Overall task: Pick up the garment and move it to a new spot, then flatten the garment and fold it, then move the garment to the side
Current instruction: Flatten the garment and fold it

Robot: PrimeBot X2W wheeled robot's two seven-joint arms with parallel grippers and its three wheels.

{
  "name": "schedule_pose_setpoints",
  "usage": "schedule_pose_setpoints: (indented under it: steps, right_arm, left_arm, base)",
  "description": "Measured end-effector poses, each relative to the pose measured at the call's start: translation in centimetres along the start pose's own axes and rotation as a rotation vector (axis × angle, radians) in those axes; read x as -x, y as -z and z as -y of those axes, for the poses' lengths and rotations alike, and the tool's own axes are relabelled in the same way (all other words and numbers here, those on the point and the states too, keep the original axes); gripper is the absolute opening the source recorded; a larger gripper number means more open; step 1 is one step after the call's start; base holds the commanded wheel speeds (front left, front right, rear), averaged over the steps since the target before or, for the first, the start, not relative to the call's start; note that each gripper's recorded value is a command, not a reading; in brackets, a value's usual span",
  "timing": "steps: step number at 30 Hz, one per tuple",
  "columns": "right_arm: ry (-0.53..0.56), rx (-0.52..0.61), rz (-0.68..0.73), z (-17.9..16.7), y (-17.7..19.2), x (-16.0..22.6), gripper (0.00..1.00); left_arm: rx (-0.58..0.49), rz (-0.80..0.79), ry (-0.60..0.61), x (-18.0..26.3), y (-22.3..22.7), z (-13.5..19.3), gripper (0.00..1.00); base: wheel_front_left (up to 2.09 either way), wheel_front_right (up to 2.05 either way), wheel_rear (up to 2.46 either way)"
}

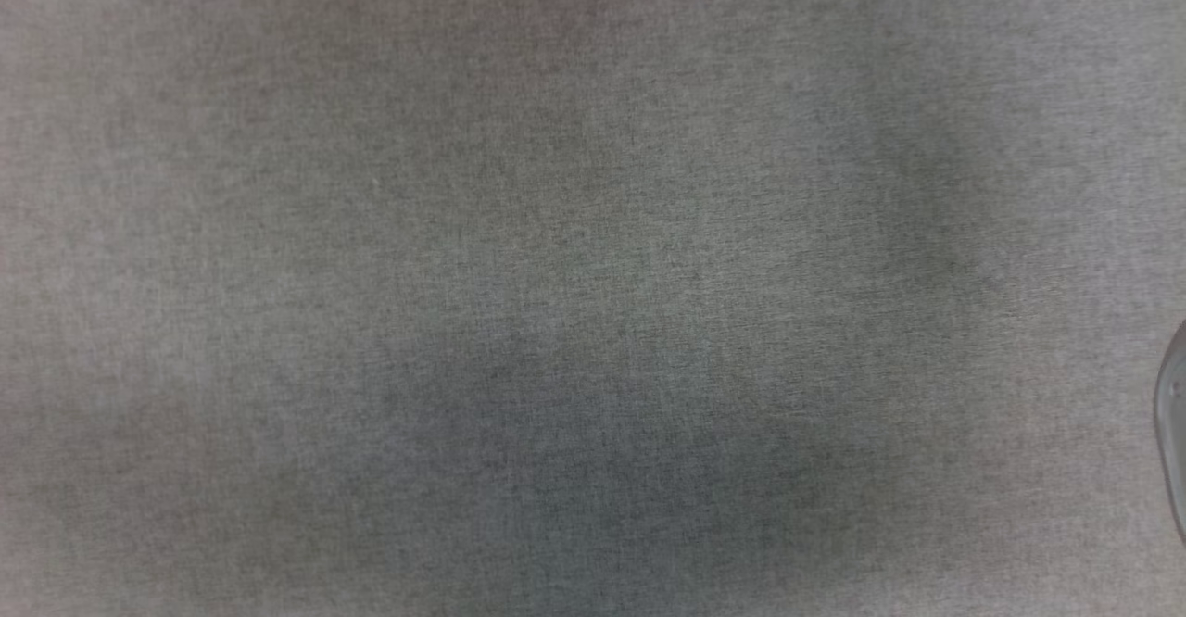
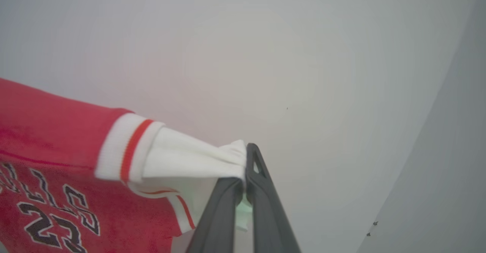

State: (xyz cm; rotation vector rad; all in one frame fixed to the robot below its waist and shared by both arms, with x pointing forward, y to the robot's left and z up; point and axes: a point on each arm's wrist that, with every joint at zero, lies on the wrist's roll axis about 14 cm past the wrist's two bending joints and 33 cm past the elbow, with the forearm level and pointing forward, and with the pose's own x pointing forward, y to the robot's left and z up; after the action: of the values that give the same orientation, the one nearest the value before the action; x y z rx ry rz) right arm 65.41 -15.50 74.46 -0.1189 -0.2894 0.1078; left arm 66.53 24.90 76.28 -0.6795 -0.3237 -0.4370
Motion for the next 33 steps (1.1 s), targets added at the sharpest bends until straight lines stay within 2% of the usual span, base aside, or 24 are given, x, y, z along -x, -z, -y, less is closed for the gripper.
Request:
schedule_pose_setpoints:
  steps: [3, 7, 13, 18, 22, 27, 33]
  right_arm:
    - [-0.008, 0.016, 0.022, -0.2, -1.3, 0.0, 0.0]
    - [-0.009, 0.027, 0.001, -0.2, -0.9, 0.3, 0.0]
    - [-0.095, 0.05, -0.183, -3.9, 5.8, 3.3, 0.0]
    - [-0.177, 0.02, -0.393, -6.1, 11.5, 9.9, 0.0]
    - [-0.237, -0.059, -0.572, -7.8, 14.9, 16.5, 0.0]
    - [-0.27, -0.13, -0.733, -9.1, 17.0, 23.5, 0.0]
    - [-0.271, -0.197, -0.89, -9.8, 18.2, 29.9, 0.0]
  left_arm:
    - [0.026, 0.033, 0.023, 0.3, -1.4, 1.0, 0.0]
    - [0.058, -0.035, 0.03, 1.1, 0.6, 1.0, 0.0]
    - [0.08, -0.323, 0.003, 5.8, 8.8, 0.1, 0.0]
    - [0.127, -0.521, -0.023, 11.3, 14.1, 0.1, 0.0]
    - [0.159, -0.663, -0.038, 16.1, 17.8, 0.7, 0.0]
    - [0.164, -0.829, -0.051, 22.2, 22.4, 1.6, 0.0]
    - [0.174, -0.968, -0.122, 29.1, 25.3, 1.6, 0.0]
  base:
    - [0.0, 0.0, 0.0]
    - [0.0, 0.0, 0.0]
    - [0.0, 0.0, 0.0]
    - [0.0, 0.0, 0.0]
    - [0.0, 0.0, 0.0]
    - [0.0, 0.0, 0.0]
    - [0.0, 0.0, 0.0]
